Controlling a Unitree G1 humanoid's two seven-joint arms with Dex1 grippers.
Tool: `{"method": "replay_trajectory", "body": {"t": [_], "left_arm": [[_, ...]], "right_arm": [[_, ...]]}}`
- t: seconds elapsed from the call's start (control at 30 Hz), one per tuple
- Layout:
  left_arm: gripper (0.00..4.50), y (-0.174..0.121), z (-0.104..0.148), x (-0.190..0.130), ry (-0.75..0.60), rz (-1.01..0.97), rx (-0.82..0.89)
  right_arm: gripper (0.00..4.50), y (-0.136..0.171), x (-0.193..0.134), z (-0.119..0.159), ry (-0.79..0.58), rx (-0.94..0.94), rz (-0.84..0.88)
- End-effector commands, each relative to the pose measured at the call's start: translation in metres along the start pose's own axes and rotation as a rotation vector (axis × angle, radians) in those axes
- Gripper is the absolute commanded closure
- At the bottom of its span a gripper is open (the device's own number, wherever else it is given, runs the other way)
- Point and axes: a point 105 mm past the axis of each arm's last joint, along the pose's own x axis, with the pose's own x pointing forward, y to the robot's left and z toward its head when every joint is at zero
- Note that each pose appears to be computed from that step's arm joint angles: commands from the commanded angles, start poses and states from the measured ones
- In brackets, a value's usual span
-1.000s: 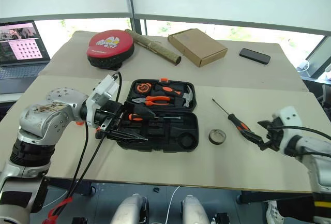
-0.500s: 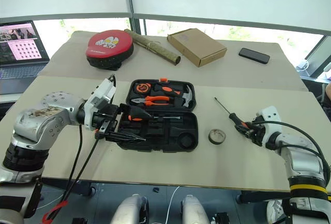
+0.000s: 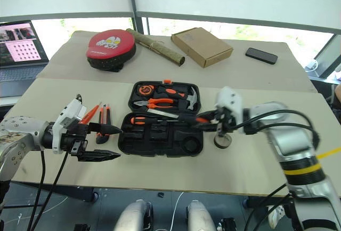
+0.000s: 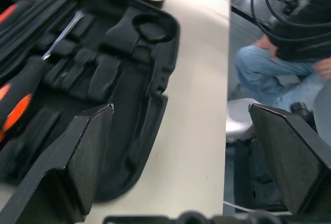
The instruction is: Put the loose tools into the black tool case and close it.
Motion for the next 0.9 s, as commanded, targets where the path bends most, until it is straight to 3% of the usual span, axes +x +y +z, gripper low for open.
{"method": "replay_trajectory", "body": {"t": [0.03, 0.17, 0.4, 0.73, 0.8, 0.9], "left_arm": [[0.00, -0.003, 0.014, -0.002, -0.022, 0.012, 0.066], [0.00, -0.003, 0.018, 0.001, -0.034, 0.018, 0.082], [0.00, -0.002, 0.021, 0.004, -0.040, 0.024, 0.091], [0.00, 0.003, 0.025, 0.006, -0.049, 0.031, 0.106], [0.00, 0.003, 0.025, 0.007, -0.051, 0.029, 0.109], [0.00, 0.004, 0.026, 0.008, -0.053, 0.029, 0.113]], "right_arm": [[3.44, -0.014, 0.007, 0.004, 0.051, -0.101, -0.019], [3.44, -0.028, 0.012, -0.013, 0.136, -0.098, -0.042], [3.44, -0.033, 0.019, -0.021, 0.152, -0.141, -0.021], [3.44, -0.032, 0.028, -0.016, 0.131, -0.139, -0.021], [2.44, -0.033, 0.027, -0.015, 0.130, -0.142, -0.024], [1.51, -0.033, 0.026, -0.002, 0.081, -0.148, -0.034]]}}
